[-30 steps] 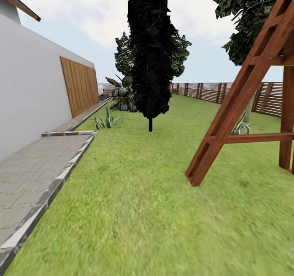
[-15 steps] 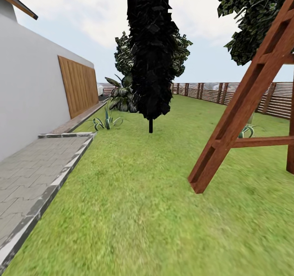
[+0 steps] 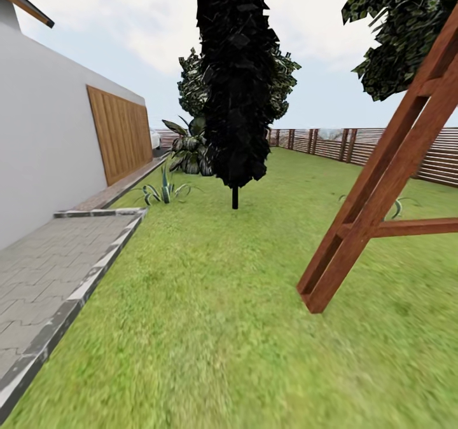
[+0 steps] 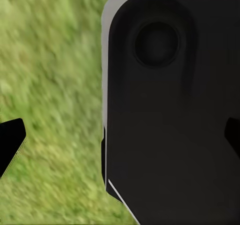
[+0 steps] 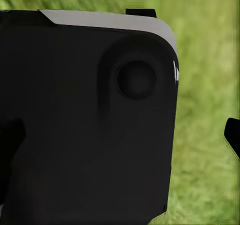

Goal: Take the three Easter eggs out of the wicker basket on the lawn in the garden, then place them on the lawn next to a single tree (choose any tree) so that all three eggs are next to the same tree and none are left in the basket.

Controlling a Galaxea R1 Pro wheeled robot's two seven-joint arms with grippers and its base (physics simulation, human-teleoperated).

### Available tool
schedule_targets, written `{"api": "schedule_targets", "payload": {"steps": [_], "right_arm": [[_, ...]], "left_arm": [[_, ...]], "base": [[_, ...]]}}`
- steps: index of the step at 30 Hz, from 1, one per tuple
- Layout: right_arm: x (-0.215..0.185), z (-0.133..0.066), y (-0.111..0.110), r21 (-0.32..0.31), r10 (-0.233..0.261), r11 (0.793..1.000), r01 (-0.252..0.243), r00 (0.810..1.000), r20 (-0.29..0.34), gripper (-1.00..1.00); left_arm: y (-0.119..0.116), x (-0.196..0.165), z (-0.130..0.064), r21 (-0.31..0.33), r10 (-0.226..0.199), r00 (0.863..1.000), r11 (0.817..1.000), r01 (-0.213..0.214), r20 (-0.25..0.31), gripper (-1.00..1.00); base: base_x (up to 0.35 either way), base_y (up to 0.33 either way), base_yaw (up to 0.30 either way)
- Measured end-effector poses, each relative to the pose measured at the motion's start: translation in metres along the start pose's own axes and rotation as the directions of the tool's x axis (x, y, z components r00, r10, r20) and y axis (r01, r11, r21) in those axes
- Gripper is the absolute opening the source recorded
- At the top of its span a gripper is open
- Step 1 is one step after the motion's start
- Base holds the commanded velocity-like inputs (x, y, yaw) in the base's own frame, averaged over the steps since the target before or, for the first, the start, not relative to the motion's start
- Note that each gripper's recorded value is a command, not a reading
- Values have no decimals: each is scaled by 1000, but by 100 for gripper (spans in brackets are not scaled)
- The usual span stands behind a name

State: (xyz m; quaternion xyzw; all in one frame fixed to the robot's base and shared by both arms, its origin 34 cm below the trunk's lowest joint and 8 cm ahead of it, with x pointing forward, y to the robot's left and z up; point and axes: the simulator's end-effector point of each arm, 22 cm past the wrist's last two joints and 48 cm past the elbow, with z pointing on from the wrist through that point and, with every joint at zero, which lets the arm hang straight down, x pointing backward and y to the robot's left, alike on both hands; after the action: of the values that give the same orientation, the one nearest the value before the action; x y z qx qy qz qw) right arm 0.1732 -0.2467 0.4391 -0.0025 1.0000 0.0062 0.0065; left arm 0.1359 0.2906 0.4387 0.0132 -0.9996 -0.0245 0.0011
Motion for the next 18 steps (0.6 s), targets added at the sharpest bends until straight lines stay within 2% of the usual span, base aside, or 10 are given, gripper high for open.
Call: {"api": "schedule_targets", "payload": {"steps": [13,18], "right_arm": [[0,0,0,0,0,1000,0,1000,0,100],[0,0,0,0,0,1000,0,1000,0,100]], "left_arm": [[0,0,0,0,0,1000,1000,0,0,100],[0,0,0,1,2,1000,1000,-2,0,100]], "base": [[337,0,0],[324,113,0]]}}
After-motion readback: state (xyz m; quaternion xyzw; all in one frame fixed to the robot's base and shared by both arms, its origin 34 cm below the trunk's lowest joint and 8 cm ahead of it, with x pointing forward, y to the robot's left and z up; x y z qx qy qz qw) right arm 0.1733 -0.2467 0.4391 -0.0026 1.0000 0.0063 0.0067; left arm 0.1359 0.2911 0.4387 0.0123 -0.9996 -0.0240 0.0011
